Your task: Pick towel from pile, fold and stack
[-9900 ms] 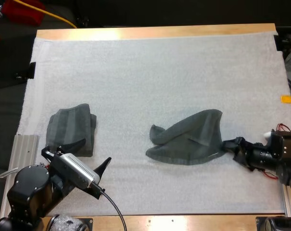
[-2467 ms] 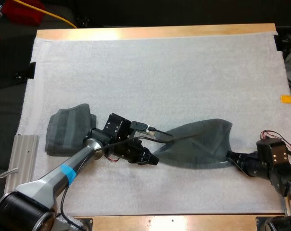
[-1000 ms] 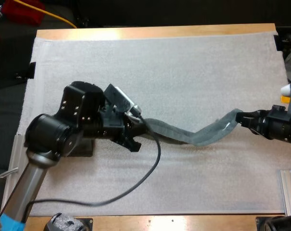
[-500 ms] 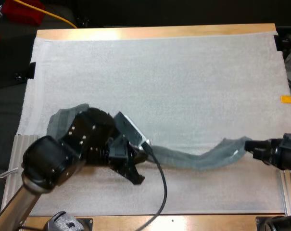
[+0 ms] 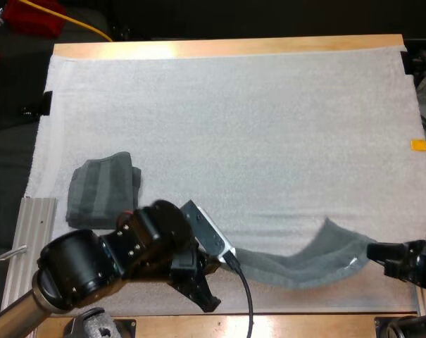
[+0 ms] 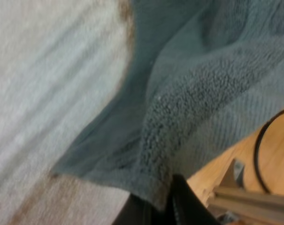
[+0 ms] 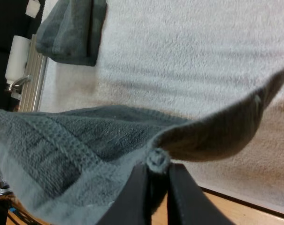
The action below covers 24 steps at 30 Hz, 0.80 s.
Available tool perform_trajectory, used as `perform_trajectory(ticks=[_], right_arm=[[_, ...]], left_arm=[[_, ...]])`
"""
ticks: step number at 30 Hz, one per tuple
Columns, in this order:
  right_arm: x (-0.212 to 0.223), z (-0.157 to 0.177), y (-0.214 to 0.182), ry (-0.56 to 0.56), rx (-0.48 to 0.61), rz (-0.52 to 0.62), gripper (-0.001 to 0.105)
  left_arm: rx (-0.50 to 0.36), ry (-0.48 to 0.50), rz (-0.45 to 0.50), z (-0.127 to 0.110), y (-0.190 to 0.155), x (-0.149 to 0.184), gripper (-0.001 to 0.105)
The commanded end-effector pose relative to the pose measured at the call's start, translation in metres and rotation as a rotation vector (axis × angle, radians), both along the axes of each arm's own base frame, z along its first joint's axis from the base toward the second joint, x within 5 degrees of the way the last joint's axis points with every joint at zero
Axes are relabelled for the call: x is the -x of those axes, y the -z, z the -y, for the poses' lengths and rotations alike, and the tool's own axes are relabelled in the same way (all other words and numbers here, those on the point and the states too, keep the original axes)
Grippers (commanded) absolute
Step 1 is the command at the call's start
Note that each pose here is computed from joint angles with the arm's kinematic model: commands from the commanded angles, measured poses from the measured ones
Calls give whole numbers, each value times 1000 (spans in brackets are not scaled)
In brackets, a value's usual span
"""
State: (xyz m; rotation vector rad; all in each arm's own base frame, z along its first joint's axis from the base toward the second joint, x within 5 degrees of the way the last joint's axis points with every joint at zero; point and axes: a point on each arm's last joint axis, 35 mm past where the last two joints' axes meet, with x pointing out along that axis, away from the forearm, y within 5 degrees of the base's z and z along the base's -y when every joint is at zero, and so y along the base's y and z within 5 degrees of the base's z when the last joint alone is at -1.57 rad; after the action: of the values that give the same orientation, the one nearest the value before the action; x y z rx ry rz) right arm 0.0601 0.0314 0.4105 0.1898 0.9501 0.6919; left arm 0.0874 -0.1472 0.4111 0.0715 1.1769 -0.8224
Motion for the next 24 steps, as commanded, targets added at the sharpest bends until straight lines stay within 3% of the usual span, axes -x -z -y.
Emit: perform_trajectory(ticks=[1, 14, 18, 24], right_arm=[[10, 1, -1, -10, -13, -32, 2], [15, 2, 0, 24, -35, -55, 2], [1, -1, 28, 25, -18, -133, 2], [-26, -5, 45, 49, 8, -142, 2]], left_arm=[[-25, -23, 11, -2, -2, 6, 0], [-118, -39, 20, 3, 17, 14, 0], [-117, -65, 62, 7, 18, 10, 0], [-219, -125, 145, 22, 29, -3, 0]])
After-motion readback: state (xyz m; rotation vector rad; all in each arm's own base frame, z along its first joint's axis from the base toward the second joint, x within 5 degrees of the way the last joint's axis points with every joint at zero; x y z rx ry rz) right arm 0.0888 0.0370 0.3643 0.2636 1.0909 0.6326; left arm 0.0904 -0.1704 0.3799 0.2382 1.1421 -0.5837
